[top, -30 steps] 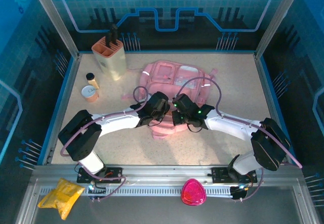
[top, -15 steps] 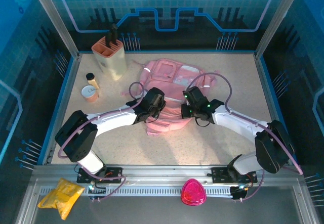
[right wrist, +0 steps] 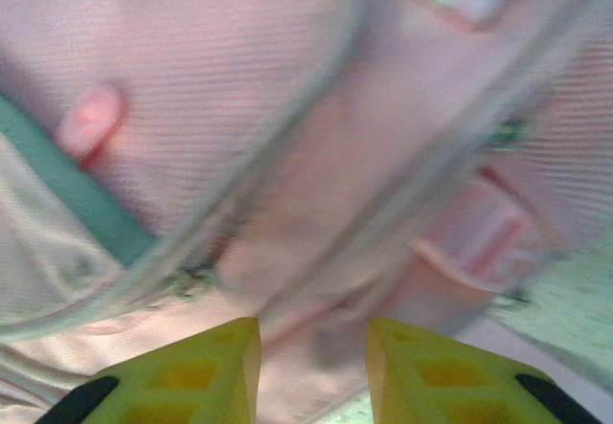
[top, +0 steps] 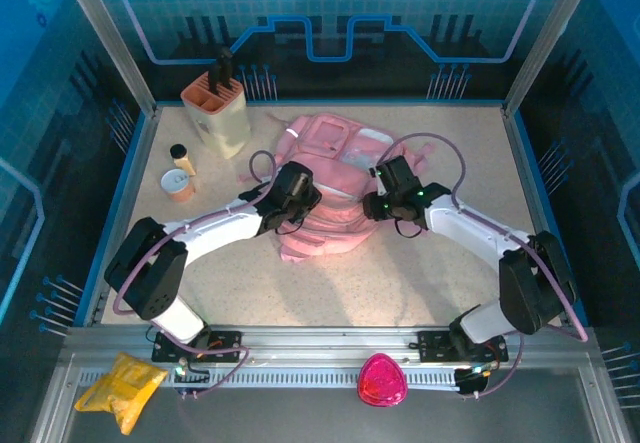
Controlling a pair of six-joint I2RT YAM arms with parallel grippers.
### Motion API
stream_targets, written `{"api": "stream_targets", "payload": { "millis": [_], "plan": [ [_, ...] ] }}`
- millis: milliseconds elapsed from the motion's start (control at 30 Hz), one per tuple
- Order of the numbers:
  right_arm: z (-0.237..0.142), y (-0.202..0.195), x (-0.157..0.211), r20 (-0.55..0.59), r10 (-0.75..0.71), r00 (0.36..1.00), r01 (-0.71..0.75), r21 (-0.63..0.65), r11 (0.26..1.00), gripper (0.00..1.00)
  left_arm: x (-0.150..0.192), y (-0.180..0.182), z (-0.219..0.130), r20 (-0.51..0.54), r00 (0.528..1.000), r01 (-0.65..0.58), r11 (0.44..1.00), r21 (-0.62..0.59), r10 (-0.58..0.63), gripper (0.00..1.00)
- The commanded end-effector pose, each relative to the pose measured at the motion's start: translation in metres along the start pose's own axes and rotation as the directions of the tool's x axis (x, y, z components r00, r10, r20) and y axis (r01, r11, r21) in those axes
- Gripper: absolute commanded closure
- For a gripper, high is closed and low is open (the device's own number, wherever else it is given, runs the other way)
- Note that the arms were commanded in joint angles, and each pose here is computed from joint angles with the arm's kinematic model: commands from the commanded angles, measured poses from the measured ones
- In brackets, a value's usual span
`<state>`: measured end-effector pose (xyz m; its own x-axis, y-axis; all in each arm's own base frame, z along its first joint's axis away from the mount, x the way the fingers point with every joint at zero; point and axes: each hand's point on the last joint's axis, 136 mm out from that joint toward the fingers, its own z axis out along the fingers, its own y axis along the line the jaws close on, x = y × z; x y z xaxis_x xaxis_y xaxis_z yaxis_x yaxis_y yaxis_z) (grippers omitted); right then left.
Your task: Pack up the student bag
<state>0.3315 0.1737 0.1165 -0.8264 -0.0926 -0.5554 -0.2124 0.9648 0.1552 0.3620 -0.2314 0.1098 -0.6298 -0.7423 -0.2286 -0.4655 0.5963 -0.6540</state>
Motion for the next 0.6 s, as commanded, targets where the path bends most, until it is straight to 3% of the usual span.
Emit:
{"api": "stream_targets", "payload": {
  "millis": [0,33,100,133,167,267,367,433,467,533,567],
  "plan": [
    [-0.035,-0.029,-0.019,0.104,0.022,0.994,-0.031,0.087,0.996,0.46,-0.015,0.018,-0.023,0.039,0.993,-0.112,0.993,-0.038,0.113,0.49],
    [-0.04,-0.037,-0.023,0.124,0.042,0.991,-0.054,0.1,0.994,0.36,-0.017,0.02,-0.031,0.049,0.989,-0.139,0.989,-0.042,0.141,0.41],
    [-0.05,-0.068,-0.03,0.175,0.112,0.978,-0.139,0.149,0.979,0.05,-0.033,0.033,-0.05,0.093,0.971,-0.21,0.973,-0.093,0.218,0.2],
    [-0.052,-0.085,-0.033,0.21,0.142,0.967,-0.181,0.181,0.967,0.0,-0.048,0.039,-0.061,0.133,0.961,-0.225,0.966,-0.127,0.242,0.09],
    [-0.055,-0.106,-0.035,0.259,0.161,0.952,-0.223,0.23,0.947,0.0,-0.065,0.055,-0.073,0.169,0.945,-0.243,0.947,-0.21,0.28,0.01],
    [-0.05,-0.155,-0.029,0.361,0.187,0.914,-0.312,0.329,0.891,0.0,-0.119,0.105,-0.113,0.303,0.868,-0.236,0.863,-0.448,0.394,0.01],
    [-0.036,-0.188,-0.026,0.425,0.125,0.896,-0.312,0.404,0.86,0.0,-0.161,0.142,-0.135,0.409,0.733,-0.245,0.773,-0.586,0.543,0.01],
    [-0.029,-0.196,-0.03,0.425,0.116,0.898,-0.296,0.386,0.874,0.0,-0.175,0.15,-0.132,0.46,0.653,-0.294,0.762,-0.577,0.601,0.01],
    [-0.025,-0.196,-0.033,0.432,0.074,0.899,-0.261,0.393,0.882,0.0,-0.177,0.151,-0.13,0.471,0.653,-0.321,0.78,-0.537,0.593,0.01],
    [-0.018,-0.193,-0.036,0.451,0.005,0.893,-0.2,0.387,0.9,0.01,-0.182,0.142,-0.13,0.511,0.598,-0.386,0.781,-0.491,0.617,0.01],
    [-0.014,-0.19,-0.038,0.479,-0.028,0.877,-0.174,0.371,0.912,0.01,-0.182,0.136,-0.127,0.529,0.538,-0.446,0.754,-0.483,0.657,0.01]
  ]
}}
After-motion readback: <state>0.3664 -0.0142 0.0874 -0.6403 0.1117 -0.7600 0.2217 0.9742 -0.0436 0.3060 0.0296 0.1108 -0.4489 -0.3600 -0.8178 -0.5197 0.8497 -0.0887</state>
